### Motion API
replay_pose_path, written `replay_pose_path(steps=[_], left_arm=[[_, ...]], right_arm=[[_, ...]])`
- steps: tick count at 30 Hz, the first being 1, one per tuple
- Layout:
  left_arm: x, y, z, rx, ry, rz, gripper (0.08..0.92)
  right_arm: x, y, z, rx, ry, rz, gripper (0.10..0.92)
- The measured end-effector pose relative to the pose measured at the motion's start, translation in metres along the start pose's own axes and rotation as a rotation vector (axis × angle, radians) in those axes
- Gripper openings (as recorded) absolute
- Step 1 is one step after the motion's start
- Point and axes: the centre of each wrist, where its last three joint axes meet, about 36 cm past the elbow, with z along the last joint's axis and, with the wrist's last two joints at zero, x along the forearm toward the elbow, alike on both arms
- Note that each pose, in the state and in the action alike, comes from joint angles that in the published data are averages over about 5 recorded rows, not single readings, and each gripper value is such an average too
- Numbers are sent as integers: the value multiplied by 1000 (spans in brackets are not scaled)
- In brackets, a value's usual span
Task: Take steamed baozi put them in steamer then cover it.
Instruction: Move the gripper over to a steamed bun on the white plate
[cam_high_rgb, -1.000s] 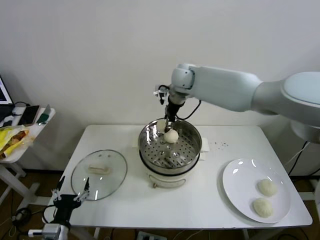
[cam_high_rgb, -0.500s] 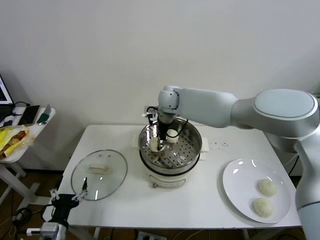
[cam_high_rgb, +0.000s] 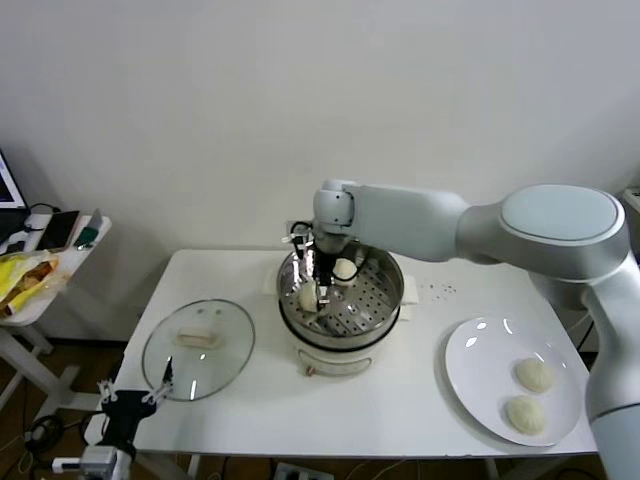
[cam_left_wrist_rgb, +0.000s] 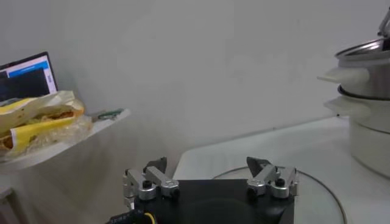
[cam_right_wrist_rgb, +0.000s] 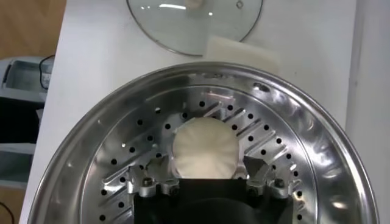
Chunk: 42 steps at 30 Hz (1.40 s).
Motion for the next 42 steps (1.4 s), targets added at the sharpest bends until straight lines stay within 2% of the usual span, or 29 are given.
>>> replay_pose_path(steps=[6, 13, 19, 23, 30, 42], left_arm=[[-2, -2, 0, 2, -2, 3, 823], [-4, -2, 1, 2, 0, 5, 823], [-4, -2, 2, 2, 3, 5, 823], [-4, -1, 2, 0, 6, 0, 823], [-1, -1, 1, -5, 11, -12, 823], [6, -5, 6, -4, 30, -26, 823]], right_arm=[[42, 3, 26, 14, 1, 25, 823], [96, 25, 90, 22, 29, 58, 823], [108, 63, 161, 7, 56, 58, 823], [98, 92, 212, -20, 72, 48, 823], [57, 146, 280, -51, 94, -4, 823], [-15, 221, 351, -90, 151, -106, 823]])
